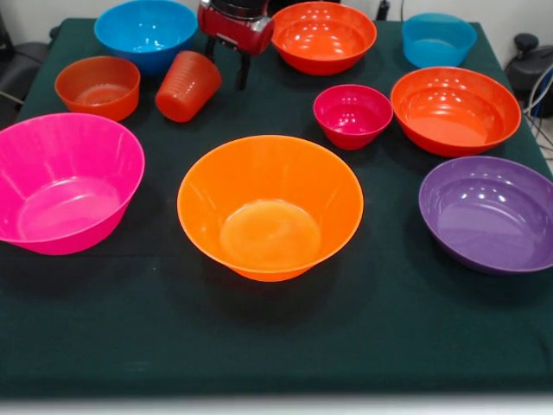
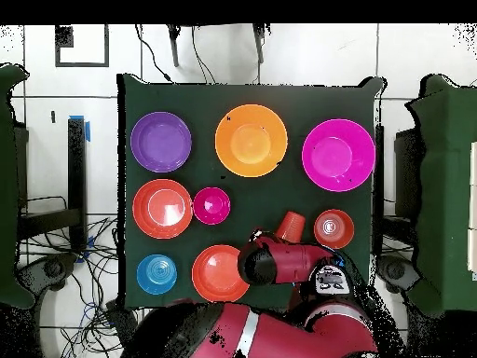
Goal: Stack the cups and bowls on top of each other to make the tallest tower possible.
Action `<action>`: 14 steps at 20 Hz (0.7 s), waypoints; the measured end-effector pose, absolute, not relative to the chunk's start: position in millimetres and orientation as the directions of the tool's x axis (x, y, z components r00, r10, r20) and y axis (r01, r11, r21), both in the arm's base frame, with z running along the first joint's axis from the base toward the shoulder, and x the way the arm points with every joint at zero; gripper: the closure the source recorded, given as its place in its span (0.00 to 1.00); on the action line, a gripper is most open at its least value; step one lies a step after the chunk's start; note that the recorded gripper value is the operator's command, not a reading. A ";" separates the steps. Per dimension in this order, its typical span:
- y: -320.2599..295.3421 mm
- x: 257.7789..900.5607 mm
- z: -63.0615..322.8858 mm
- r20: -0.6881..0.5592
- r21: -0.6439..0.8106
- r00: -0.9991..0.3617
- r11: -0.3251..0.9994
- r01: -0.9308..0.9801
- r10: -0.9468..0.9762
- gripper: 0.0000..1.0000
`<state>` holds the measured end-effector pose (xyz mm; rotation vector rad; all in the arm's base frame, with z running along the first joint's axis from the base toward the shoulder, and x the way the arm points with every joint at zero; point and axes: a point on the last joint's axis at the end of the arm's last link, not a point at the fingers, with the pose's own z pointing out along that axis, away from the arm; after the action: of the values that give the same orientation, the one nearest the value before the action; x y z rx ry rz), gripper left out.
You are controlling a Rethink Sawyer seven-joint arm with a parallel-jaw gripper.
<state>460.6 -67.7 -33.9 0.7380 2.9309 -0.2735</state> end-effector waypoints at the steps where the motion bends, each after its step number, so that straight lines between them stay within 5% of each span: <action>1: -68.0 460.5 -33.8 -0.147 -0.148 -0.876 0.866 0.478 0.459 0.00; 14: -71.2 457.9 -31.7 -0.150 -0.163 -0.878 0.864 0.476 0.455 0.00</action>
<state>457.9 -71.2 -31.7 0.7339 2.9299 -0.2977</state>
